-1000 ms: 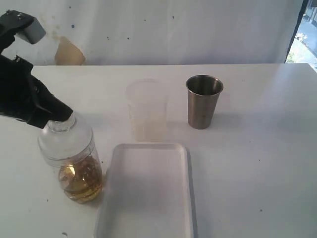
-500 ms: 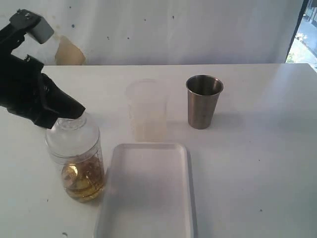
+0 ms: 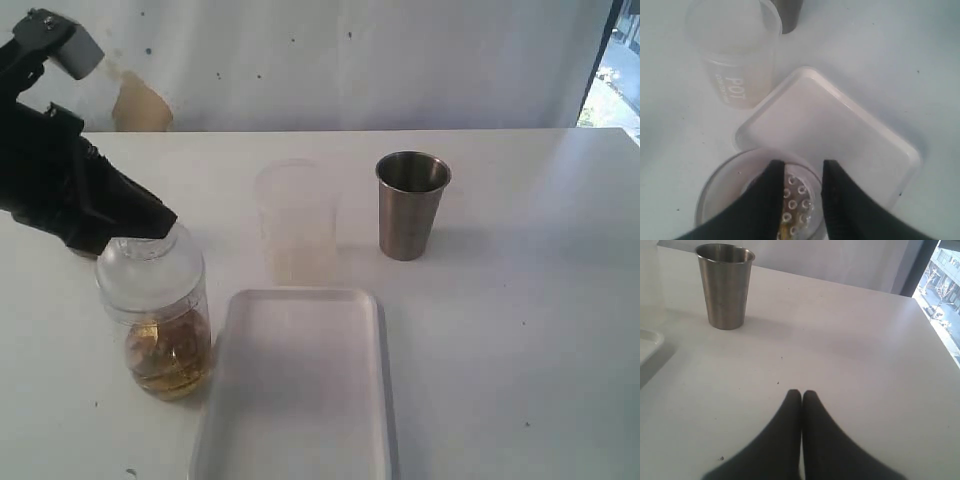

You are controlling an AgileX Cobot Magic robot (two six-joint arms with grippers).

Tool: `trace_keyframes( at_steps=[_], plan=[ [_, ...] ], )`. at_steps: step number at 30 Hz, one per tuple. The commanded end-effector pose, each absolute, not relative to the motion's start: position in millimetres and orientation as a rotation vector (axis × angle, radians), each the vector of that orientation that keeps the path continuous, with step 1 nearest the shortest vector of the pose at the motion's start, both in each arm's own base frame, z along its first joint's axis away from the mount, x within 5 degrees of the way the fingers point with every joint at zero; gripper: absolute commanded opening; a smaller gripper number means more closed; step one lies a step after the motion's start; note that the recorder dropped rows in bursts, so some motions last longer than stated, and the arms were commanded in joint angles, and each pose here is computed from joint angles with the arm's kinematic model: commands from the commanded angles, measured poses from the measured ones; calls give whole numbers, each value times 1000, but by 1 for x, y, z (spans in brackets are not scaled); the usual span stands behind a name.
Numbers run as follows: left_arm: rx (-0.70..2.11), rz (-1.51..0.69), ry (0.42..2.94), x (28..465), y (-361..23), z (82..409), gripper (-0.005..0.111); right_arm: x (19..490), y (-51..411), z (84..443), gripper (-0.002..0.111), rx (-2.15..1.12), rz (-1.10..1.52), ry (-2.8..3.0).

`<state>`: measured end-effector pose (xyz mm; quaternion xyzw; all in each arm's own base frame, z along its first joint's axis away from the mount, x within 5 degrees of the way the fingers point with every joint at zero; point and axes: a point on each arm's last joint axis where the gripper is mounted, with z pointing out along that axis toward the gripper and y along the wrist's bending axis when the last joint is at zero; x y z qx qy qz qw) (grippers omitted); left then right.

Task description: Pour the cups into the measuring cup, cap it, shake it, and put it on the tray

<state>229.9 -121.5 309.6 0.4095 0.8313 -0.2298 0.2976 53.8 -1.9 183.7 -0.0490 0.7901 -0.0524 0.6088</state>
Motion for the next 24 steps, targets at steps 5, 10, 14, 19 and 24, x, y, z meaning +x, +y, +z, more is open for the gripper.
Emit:
trace_keyframes(
  at_steps=[5,10,14,19,24],
  plan=[
    [1196,-574,2280,226,-118,297,39,54,-2,182,0,-107,-123,1824],
    [1192,-577,2278,226,-118,297,39,54,-2,182,0,-107,-123,1824],
    [1190,-570,2260,228,-119,302,39,54,-2,182,0,-107,-123,1824],
    [1202,-570,2219,230,-120,320,39,54,-2,182,0,-107,-123,1824],
    [1196,-562,2191,233,-121,330,47,54,-2,182,0,-107,-123,1824]
  ],
)
